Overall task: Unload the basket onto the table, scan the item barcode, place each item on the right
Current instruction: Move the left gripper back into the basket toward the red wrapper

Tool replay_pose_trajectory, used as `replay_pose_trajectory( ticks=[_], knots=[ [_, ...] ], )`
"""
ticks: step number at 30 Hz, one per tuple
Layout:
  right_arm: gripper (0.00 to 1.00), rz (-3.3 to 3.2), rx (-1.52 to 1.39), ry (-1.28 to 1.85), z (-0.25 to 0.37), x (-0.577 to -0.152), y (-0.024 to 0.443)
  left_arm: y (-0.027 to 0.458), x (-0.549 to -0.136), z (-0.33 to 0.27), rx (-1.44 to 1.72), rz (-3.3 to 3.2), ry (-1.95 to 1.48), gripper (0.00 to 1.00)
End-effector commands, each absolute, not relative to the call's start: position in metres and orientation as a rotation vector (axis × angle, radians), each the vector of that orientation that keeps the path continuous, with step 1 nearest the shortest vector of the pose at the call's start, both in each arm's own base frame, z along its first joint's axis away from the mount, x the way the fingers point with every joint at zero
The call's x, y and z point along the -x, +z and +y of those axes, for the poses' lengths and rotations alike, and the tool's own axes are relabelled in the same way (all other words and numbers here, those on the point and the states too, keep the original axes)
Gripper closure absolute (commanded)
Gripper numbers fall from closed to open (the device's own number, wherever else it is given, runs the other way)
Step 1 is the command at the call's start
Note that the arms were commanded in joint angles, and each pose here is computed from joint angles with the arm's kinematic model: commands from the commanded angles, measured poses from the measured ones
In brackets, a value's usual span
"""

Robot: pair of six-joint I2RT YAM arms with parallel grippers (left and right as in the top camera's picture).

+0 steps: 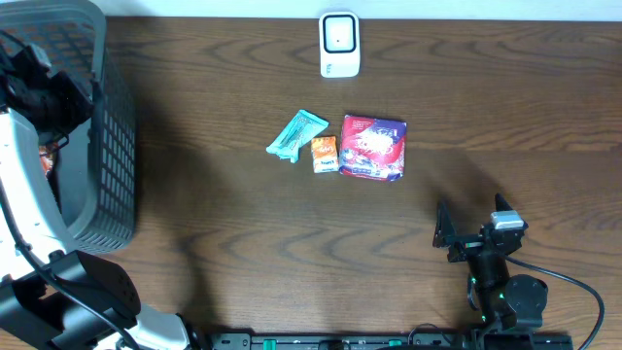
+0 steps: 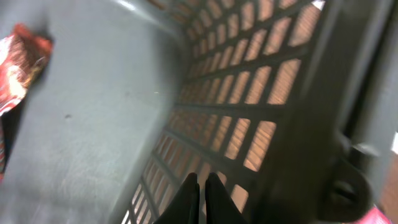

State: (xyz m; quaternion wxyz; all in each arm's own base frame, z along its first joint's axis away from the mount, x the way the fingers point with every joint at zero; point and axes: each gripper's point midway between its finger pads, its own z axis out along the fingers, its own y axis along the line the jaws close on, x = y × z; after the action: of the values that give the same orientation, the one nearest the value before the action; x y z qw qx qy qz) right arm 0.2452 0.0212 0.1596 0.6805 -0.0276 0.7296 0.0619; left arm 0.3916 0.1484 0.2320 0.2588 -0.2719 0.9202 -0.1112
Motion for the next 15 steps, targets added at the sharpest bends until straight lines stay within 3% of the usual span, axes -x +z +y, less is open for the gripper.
replay_pose_trajectory(
  ticks=[1,3,6,8,15],
  knots=[
    [0.01,1.637,0.067,0.133,0.021,-0.245,0.159,0.232,-0.397,0.13,0.611,2.508,-0.413,0.94],
    [0.01,1.637,0.067,0.133,0.021,-0.245,0.159,0.233,-0.399,0.131,0.607,2.5,-0.404,0.91],
    [0.01,1.637,0.067,0.133,0.021,-0.245,0.159,0.236,-0.406,0.138,0.593,2.468,-0.369,0.37],
    [0.01,1.637,0.067,0.133,0.021,-0.245,0.159,0.24,-0.412,0.14,0.581,2.444,-0.359,0.18],
    [0.01,1.637,0.067,0.133,0.021,-0.245,0.159,0.247,-0.423,0.159,0.798,2.336,-0.324,0.17]
  ],
)
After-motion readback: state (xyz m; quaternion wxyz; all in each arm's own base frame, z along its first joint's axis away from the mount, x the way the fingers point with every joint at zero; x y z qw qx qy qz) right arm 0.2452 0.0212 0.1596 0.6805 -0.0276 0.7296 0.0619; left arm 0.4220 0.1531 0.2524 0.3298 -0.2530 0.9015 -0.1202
